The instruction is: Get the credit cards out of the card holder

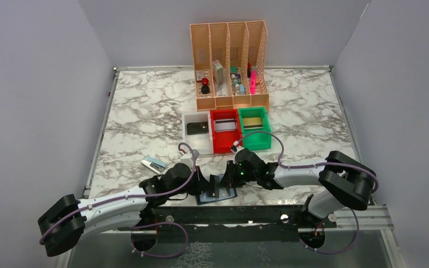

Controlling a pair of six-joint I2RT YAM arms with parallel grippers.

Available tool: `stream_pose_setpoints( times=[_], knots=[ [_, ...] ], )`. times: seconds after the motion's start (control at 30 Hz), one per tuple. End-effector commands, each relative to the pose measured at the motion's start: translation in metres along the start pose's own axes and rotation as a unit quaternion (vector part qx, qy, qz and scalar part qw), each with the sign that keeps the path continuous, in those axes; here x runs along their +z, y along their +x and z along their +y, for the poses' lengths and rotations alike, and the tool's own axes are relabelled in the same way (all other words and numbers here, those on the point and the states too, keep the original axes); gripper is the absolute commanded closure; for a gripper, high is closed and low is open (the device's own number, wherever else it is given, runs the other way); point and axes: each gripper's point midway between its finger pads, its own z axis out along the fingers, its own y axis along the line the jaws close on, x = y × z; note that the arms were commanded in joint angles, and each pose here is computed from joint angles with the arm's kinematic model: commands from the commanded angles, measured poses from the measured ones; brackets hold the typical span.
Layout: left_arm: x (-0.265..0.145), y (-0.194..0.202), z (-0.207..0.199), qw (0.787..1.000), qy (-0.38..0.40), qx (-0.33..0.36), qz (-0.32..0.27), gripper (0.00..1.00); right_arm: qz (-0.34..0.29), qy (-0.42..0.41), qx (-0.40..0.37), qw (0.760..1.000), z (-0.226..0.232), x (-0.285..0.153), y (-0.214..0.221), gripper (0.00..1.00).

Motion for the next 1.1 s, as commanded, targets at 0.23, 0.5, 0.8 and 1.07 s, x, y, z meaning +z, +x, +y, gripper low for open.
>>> stream_pose_setpoints(
  times=[0.23, 0.5, 0.8, 1.07],
  knots=[
    [-0.019, -0.026, 0.012, 0.996, -0.062, 0.044, -0.045, 1.0, -0.032, 0.134, 0.025, 0.99, -0.054, -0.009, -0.001, 0.86],
    [-0.029, -0.04, 0.006, 0.994, -0.07, 0.067, -0.06, 1.0, -0.061, 0.102, 0.014, 0.993, -0.035, -0.02, -0.016, 0.8],
    [-0.028, -0.058, -0.021, 0.993, -0.02, 0.065, -0.097, 1.0, -0.184, 0.09, -0.014, 0.979, -0.002, -0.063, -0.076, 0.33],
    [-0.02, -0.078, -0.032, 0.991, -0.022, 0.097, -0.092, 1.0, -0.21, 0.01, -0.023, 0.977, 0.016, -0.067, -0.081, 0.2]
  ],
)
